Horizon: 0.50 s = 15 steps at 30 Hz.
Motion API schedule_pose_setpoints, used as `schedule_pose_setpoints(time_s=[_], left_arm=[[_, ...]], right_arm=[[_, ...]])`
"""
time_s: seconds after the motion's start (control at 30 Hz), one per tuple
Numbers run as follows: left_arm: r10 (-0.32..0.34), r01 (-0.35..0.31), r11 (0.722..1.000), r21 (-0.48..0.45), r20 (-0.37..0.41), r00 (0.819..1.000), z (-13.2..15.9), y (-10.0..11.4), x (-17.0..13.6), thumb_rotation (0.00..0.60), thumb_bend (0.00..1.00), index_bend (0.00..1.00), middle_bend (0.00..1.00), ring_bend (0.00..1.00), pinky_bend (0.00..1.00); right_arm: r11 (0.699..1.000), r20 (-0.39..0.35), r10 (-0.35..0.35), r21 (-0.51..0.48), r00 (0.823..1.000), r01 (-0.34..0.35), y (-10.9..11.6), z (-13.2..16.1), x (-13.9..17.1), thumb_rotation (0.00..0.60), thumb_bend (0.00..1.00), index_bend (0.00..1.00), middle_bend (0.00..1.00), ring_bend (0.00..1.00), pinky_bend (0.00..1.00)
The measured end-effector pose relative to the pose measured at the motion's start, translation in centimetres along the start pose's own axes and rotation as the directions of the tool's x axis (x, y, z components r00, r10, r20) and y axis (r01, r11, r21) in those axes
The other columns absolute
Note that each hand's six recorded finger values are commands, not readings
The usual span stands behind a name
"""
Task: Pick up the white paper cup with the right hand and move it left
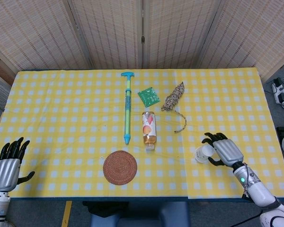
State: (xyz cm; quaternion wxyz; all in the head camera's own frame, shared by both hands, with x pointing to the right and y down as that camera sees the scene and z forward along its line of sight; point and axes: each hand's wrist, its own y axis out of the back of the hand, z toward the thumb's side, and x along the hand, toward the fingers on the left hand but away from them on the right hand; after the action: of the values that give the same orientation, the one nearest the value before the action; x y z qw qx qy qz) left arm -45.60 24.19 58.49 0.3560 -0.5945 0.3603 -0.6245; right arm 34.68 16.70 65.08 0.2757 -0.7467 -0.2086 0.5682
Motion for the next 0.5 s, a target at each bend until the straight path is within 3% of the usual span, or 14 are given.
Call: schedule_pose_setpoints(time_s=[0.5], left_arm=[[-0.004,0.004,1.000,-0.001,-0.004,1.000,-0.12,-0.14,0.01,0.600,0.22,0.03,0.00,0.00,0.00]], right_arm=[[1.000,-0.001,-0.007,-0.019,1.000,0.007,0.27,0.06,-0.27,0.600,0.45,0.41,0.18,0.19,0.11]])
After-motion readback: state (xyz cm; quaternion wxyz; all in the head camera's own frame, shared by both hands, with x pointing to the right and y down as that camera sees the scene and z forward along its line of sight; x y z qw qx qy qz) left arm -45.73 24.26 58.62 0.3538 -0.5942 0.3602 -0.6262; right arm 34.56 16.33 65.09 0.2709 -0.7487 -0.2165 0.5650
